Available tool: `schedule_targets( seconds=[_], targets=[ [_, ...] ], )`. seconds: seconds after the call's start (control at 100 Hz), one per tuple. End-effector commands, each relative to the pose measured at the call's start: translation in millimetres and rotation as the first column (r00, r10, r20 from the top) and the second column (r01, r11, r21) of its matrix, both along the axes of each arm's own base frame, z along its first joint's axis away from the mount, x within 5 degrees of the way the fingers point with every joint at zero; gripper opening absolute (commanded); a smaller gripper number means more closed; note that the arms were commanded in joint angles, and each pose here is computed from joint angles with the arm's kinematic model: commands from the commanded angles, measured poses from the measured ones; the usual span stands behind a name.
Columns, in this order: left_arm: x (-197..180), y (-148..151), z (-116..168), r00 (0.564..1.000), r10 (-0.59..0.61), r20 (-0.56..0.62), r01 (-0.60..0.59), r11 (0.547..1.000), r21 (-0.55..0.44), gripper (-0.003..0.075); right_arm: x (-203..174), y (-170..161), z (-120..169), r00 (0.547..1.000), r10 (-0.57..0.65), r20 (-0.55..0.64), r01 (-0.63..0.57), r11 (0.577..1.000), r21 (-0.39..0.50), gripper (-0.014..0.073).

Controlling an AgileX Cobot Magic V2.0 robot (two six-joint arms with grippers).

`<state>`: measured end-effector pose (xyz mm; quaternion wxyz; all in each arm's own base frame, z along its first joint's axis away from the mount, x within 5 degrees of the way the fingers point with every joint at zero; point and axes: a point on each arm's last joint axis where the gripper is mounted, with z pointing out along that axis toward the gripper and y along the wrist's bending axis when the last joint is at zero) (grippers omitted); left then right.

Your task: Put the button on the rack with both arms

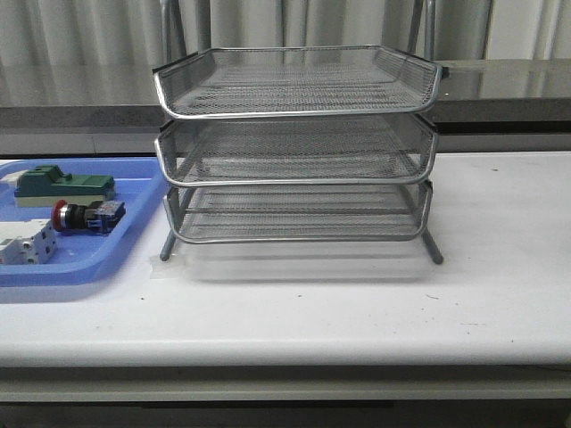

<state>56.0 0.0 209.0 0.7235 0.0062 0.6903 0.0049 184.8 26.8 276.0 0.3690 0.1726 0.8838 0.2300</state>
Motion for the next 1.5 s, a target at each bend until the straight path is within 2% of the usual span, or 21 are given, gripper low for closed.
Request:
schedule_targets(
  seconds=[0.0,0.04,0.09,0.16,0.36,0.37,0.38,0.39,0.43,0.44,0.46,0.51,0.53,0.81,1.19,1.49],
  targets=[
    [-1,-1,-7,0.998,-0.011,0.063,0.012,1.0,-0.015,-0.002,12,0,11,0.997,-0.022,0.071,0.021,0.999,0.024,0.0313],
    [-1,-1,-7,0.998,-0.011,0.063,0.012,1.0,-0.015,-0.002,15,1,9,0.997,-0.026,0.067,0.023,0.999,0.041,0.0387],
    [-1,-1,-7,0.998,-0.011,0.063,0.012,1.0,-0.015,-0.002,20,1,7,0.998,-0.031,0.063,0.027,0.998,0.061,0.0431],
    [-1,-1,-7,0.998,-0.011,0.063,0.012,1.0,-0.015,-0.002,26,3,3,0.998,-0.025,0.063,0.021,0.997,0.076,0.0431],
    [-1,-1,-7,0.998,-0.011,0.063,0.012,1.0,-0.015,-0.002,46,11,-10,0.999,0.001,0.053,-0.012,0.98,0.2,0.0431],
    [-1,-1,-7,0.998,-0.011,0.063,0.012,1.0,-0.015,-0.002,47,12,-11,0.998,0.019,0.058,-0.029,0.983,0.18,0.0431],
    [-1,-1,-7,0.998,-0.011,0.063,0.012,1.0,-0.015,-0.002,49,12,-12,0.998,0.007,0.055,-0.018,0.977,0.21,0.0431],
    [-1,-1,-7,0.998,-0.011,0.063,0.012,1.0,-0.015,-0.002,49,13,-13,0.998,0.025,0.061,-0.036,0.981,0.19,0.0431],
    [-1,-1,-7,0.998,-0.011,0.063,0.012,1.0,-0.015,-0.002,54,14,-16,0.998,0.019,0.061,-0.033,0.972,0.233,0.0431],
    [-1,-1,-7,0.998,-0.011,0.063,0.012,1.0,-0.015,-0.002,55,15,-17,0.997,0.037,0.067,-0.051,0.976,0.214,0.0431],
    [-1,-1,-7,0.998,-0.011,0.063,0.012,1.0,-0.015,-0.002,57,16,-18,0.998,0.028,0.065,-0.043,0.969,0.245,0.0431],
    [-1,-1,-7,0.998,-0.011,0.063,0.012,1.0,-0.015,-0.002,62,18,-23,0.996,0.053,0.076,-0.07,0.967,0.246,0.0431],
    [-1,-1,-7,0.998,-0.011,0.063,0.012,1.0,-0.015,-0.002,65,18,-24,0.996,0.045,0.074,-0.063,0.96,0.273,0.0431],
    [-1,-1,-7,0.998,-0.011,0.063,0.012,1.0,-0.015,-0.002,89,27,-52,0.993,0.087,0.08,-0.111,0.915,0.388,0.0431],
    [-1,-1,-7,0.998,-0.011,0.063,0.012,1.0,-0.015,-0.002,121,34,-65,0.985,0.152,0.079,-0.171,0.888,0.427,0.0431],
    [-1,-1,-7,0.998,-0.011,0.063,0.012,1.0,-0.015,-0.002,139,55,-71,0.974,0.212,0.075,-0.223,0.877,0.425,0.0428]
  ],
)
